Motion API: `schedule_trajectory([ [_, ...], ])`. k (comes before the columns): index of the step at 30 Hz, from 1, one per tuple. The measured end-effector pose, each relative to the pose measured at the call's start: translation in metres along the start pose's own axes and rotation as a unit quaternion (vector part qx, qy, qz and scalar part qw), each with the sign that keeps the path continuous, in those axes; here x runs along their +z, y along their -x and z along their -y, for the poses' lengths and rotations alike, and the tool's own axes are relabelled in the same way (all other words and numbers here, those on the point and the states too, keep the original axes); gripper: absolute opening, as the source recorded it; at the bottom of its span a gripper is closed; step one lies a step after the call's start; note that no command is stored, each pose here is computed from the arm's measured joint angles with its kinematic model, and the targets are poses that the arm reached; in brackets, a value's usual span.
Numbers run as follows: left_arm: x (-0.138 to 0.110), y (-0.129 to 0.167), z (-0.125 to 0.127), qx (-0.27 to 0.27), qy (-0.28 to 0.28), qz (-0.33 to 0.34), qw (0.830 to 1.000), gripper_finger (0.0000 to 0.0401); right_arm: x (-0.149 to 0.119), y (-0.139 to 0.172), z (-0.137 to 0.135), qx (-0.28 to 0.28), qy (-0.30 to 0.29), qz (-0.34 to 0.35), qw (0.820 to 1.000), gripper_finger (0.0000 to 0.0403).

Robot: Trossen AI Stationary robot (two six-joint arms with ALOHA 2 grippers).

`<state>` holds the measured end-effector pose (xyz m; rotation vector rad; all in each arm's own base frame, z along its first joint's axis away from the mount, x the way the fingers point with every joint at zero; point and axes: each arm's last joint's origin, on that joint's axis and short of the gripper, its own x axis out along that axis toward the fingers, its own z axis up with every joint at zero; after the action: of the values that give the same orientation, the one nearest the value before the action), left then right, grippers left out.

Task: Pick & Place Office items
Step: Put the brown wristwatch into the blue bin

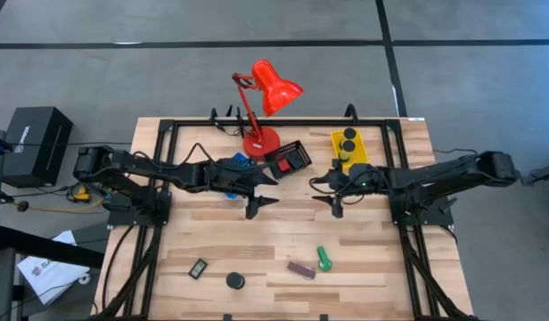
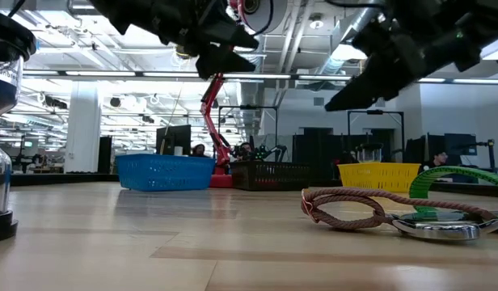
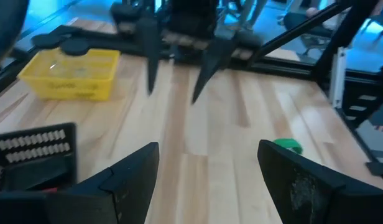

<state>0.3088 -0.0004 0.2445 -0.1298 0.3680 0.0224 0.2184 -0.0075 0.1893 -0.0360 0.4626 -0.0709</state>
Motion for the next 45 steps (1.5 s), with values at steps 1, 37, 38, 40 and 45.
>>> schedule_trajectory([
  [1,0.000,0.000,0.002,-0.004,-0.001,0.001,1.000,0.0269,-0.002,-0.004,0.000,0.000,0.002,-0.004,1.000,0.0230],
  [37,0.003,0.006,0.061,-0.097,-0.088,0.062,0.989,0.0269,0.001,-0.028,-0.002,0.000,0.037,0.002,0.999,0.0230],
  [38,0.003,0.007,0.062,-0.099,-0.089,0.062,0.989,0.0269,0.001,-0.028,-0.002,0.000,0.037,0.002,0.999,0.0230],
  [40,0.003,0.007,0.064,-0.102,-0.089,0.063,0.989,0.0269,0.001,-0.028,-0.002,0.000,0.037,0.002,0.999,0.0230],
  [45,0.001,0.006,0.071,-0.088,-0.092,0.065,0.990,0.0269,0.001,-0.028,-0.002,0.000,0.037,0.002,0.999,0.0230],
])
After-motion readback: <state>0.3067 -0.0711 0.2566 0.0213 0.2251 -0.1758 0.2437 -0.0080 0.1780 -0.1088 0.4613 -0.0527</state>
